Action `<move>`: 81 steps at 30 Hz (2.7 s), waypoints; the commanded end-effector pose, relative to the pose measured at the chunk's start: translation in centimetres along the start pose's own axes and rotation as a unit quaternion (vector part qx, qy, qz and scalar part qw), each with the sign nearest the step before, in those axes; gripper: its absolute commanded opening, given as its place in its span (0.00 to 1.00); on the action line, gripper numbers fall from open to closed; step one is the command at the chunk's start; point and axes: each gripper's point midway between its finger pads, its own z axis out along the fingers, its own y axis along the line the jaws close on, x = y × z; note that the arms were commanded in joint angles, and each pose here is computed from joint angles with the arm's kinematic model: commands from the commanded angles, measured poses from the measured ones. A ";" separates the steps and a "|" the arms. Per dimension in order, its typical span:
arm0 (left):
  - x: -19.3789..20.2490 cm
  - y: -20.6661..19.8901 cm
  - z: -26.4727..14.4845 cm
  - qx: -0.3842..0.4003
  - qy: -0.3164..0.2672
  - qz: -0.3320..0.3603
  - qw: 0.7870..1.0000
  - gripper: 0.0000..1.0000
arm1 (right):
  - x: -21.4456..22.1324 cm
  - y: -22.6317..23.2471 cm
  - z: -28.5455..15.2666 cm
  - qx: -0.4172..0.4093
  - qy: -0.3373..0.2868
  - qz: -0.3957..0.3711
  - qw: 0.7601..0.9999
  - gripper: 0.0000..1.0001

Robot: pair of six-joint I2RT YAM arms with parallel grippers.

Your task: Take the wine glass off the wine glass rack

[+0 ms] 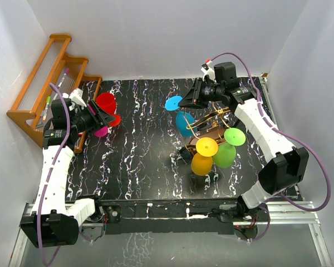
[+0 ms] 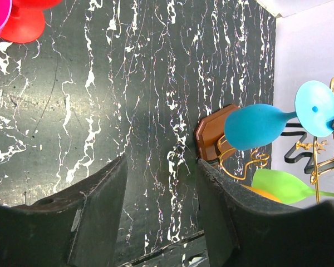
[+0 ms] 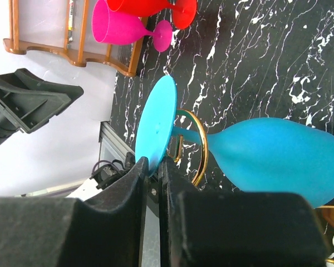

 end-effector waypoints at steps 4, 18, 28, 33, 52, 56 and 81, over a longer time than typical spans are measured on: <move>0.1 -0.6 -0.5 0.012 -0.003 0.010 1.000 0.50 | -1.9 1.8 -0.6 -0.028 -0.055 -0.025 0.998 0.08; 0.0 -0.9 -0.5 0.018 -0.002 0.007 1.000 0.48 | -2.3 3.3 -2.2 -0.067 -0.116 -0.043 0.990 0.08; -0.2 -1.3 -0.5 0.025 -0.003 0.004 1.000 0.48 | -2.6 3.5 -3.3 -0.076 -0.161 -0.060 0.982 0.08; -0.3 -1.4 -0.6 0.025 -0.003 0.005 1.000 0.48 | -2.9 3.0 -3.5 -0.068 -0.179 -0.049 0.980 0.08; -0.2 -1.3 -0.6 0.024 -0.002 0.001 1.000 0.47 | -4.5 1.5 -5.4 -0.042 -0.271 0.011 0.962 0.08; -0.1 -1.2 -0.5 0.023 -0.001 -0.001 1.000 0.47 | -4.5 2.0 -5.4 -0.069 -0.281 0.025 0.957 0.08; 0.5 -0.5 0.0 0.018 0.006 -0.006 1.000 0.47 | -3.4 3.2 -2.0 -0.118 -0.181 0.002 0.976 0.12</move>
